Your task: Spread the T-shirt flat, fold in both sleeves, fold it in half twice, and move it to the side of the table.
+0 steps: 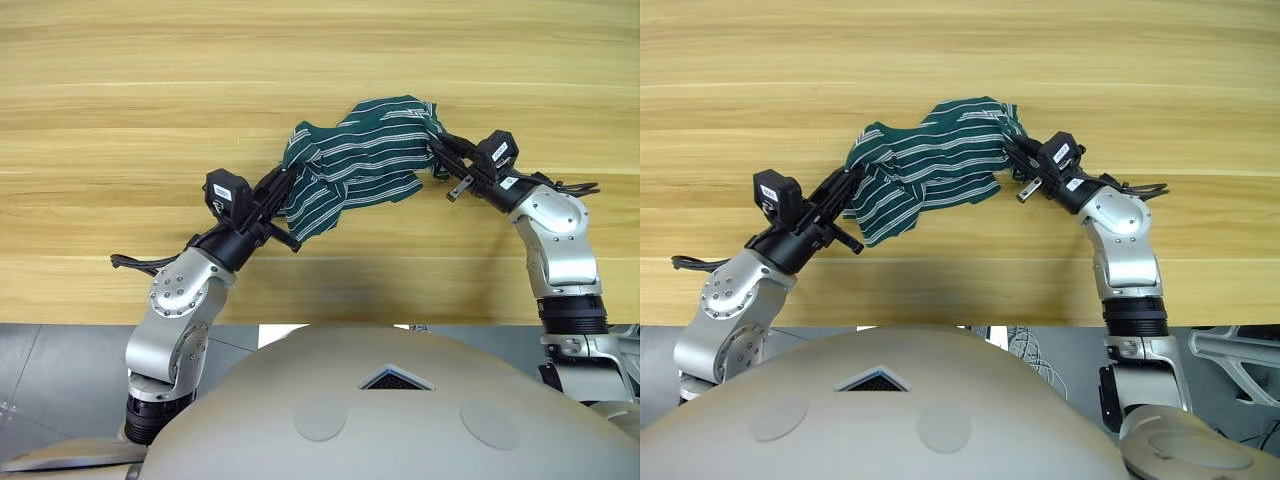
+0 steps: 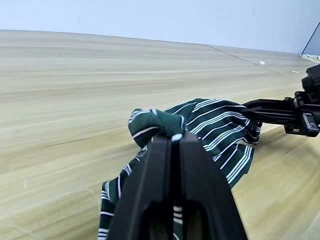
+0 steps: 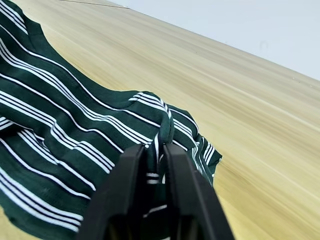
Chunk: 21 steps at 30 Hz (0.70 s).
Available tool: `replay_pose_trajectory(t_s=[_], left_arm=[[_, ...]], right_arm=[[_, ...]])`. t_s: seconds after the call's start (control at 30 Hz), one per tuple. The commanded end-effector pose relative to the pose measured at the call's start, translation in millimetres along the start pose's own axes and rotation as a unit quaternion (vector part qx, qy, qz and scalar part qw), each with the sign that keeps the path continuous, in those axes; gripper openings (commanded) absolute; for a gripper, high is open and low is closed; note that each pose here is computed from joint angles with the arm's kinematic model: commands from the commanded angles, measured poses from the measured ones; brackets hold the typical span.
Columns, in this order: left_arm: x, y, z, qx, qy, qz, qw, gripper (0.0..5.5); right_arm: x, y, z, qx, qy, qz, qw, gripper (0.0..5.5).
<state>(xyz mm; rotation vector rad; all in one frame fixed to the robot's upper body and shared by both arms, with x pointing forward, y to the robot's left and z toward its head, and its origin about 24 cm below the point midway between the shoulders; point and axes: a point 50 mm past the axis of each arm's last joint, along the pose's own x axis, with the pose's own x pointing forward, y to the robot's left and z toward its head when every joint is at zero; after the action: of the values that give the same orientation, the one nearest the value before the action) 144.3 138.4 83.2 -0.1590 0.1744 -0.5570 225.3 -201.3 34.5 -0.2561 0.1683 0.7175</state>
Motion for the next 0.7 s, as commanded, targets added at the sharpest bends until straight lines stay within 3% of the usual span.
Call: replay_pose_trajectory(t_s=[0.03, 0.4, 0.7], left_arm=[[-2, -1, 2, 0.003, -0.002, -0.009, 1.000, 0.00], [-2, 7, 2, 0.009, -0.007, 0.011, 1.000, 0.00], [-6, 28, 19, 0.027, -0.062, 0.050, 0.996, 0.00]], right_arm=[[3, -6, 3, -0.003, 0.005, -0.008, 1.000, 0.04], [-12, -19, 25, -0.013, -0.045, -0.007, 0.999, 0.04], [-38, -41, 41, -0.058, -0.067, 0.024, 0.996, 0.04]])
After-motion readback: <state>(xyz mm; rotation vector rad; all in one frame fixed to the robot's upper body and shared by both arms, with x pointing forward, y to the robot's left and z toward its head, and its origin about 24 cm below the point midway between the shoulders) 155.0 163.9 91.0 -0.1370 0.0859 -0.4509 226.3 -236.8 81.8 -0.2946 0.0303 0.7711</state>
